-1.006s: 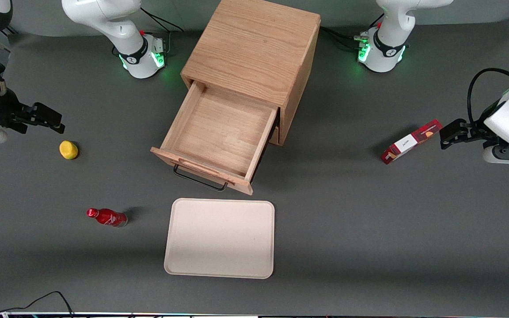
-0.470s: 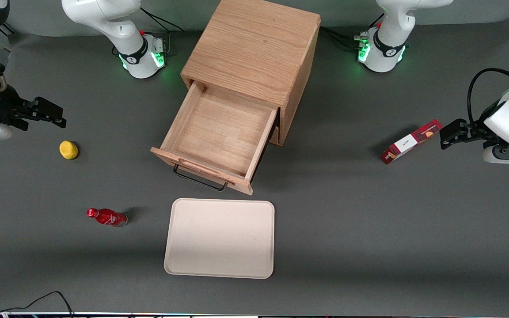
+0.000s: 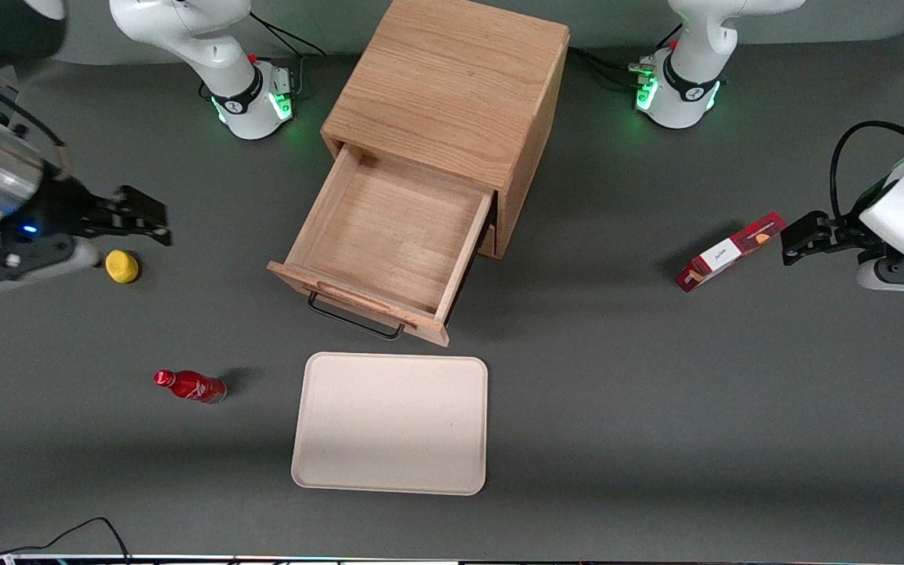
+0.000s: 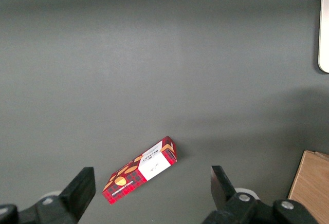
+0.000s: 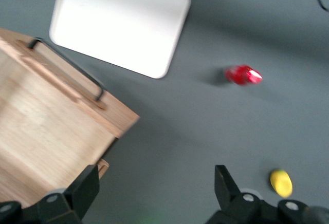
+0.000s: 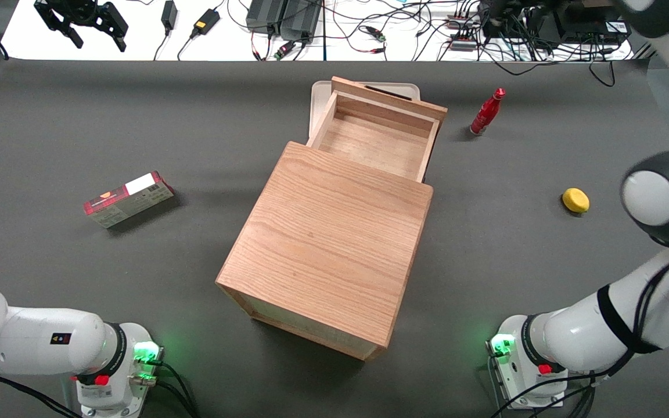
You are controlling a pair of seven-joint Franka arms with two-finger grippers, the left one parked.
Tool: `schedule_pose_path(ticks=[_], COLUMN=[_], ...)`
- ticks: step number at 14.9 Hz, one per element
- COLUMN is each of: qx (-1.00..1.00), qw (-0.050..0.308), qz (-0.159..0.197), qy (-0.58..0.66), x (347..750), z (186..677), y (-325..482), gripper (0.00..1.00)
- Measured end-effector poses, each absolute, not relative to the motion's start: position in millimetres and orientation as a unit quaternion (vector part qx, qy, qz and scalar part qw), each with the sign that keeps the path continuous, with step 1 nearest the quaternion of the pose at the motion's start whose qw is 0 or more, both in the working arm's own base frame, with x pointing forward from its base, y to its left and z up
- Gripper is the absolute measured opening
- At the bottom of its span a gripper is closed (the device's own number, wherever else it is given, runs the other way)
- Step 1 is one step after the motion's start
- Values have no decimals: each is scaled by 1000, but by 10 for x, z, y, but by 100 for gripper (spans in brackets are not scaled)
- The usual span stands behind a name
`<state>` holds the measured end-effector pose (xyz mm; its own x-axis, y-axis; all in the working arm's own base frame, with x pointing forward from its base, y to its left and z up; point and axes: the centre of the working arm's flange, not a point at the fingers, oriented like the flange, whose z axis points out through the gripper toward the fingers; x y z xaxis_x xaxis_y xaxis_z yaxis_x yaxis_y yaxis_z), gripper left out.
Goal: Close top drawer
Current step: 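Move the right gripper toward the front of the open wooden drawer, then lower the right gripper against the drawer front beside its black handle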
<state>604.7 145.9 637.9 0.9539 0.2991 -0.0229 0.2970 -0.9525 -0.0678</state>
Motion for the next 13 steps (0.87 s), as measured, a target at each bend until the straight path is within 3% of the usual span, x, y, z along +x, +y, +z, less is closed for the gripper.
schedule_pose_path(ticks=[4, 7, 13], qx=[-977, -945, -913], qw=[48, 53, 73], qz=[22, 16, 27], qy=[-208, -321, -400], x=[6292, 6380, 6319], z=[6072, 5981, 5987], y=[2021, 2086, 2135], gripper=[100, 100, 100])
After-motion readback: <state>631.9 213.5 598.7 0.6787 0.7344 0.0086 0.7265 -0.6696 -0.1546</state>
